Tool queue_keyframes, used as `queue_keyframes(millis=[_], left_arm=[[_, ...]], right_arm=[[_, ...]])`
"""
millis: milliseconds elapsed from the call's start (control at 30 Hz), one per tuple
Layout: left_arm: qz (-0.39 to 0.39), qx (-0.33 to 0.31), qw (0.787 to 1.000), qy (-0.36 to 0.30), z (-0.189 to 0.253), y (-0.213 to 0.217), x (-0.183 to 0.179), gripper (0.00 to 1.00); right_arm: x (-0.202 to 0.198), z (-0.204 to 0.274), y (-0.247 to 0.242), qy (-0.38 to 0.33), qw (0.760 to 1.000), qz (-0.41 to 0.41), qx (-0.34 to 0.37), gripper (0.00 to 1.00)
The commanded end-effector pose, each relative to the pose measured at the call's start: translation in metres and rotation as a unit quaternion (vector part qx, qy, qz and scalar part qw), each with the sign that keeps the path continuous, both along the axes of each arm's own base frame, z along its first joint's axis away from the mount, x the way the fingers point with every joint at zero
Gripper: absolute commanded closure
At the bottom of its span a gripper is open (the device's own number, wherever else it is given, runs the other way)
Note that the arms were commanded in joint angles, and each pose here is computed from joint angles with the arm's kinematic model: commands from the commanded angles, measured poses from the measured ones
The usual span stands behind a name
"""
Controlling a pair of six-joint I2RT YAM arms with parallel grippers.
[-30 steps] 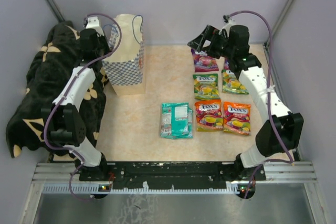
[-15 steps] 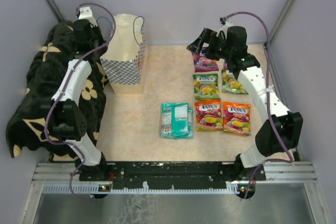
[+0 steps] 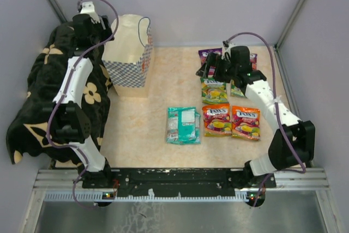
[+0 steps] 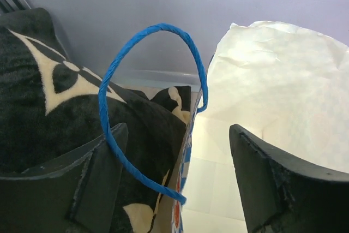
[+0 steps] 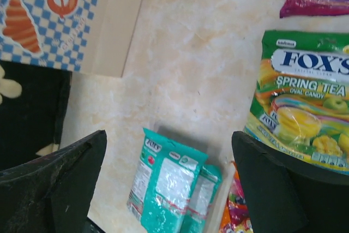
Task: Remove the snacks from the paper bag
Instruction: Adjust the paper bag at the center of the board, then adjust the snack at the center of the board.
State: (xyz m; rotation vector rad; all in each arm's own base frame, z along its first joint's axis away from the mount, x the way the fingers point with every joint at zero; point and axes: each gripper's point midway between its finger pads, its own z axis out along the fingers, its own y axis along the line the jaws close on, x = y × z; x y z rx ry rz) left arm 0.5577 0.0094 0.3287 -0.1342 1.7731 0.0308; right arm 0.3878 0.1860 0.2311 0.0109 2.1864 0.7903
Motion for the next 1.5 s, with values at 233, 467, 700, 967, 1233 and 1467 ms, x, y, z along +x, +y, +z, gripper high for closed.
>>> queue_keyframes(millis=[233,467,700,967,1233,1467], left_arm=[[-0.019,-0.018,0.989,-0.142,0.140,-0.009,-0.110,0.00],[-0.100,-0.099,0.970,-0.198,0.146,-0.053,-0.187,0.01],[-0.184,-0.099,0.972,-0.107,0.074,-0.133,-0.204,0.04],[-0.259,-0.109,0.960,-0.005,-0.024,-0.198,-0.238,0.07],[-0.328,-0.120,0.937,-0.004,-0.058,-0.229,-0.245,0.01],[-0.495,-0.104,0.863,-0.005,-0.049,-0.297,-0.242,0.00]], right_arm=[[-0.135,-0.090,0.032,0.052,0.987,0.132,-0.069,0.12],[-0.150,-0.106,0.055,0.057,0.984,0.168,0.001,0.22],[-0.142,-0.119,0.067,0.078,0.982,0.174,0.013,0.30],[-0.135,-0.130,0.069,0.095,0.984,0.146,0.021,0.29],[-0.129,-0.142,0.072,0.111,0.983,0.148,0.011,0.29],[-0.131,-0.135,0.087,0.112,0.977,0.176,0.050,0.57]])
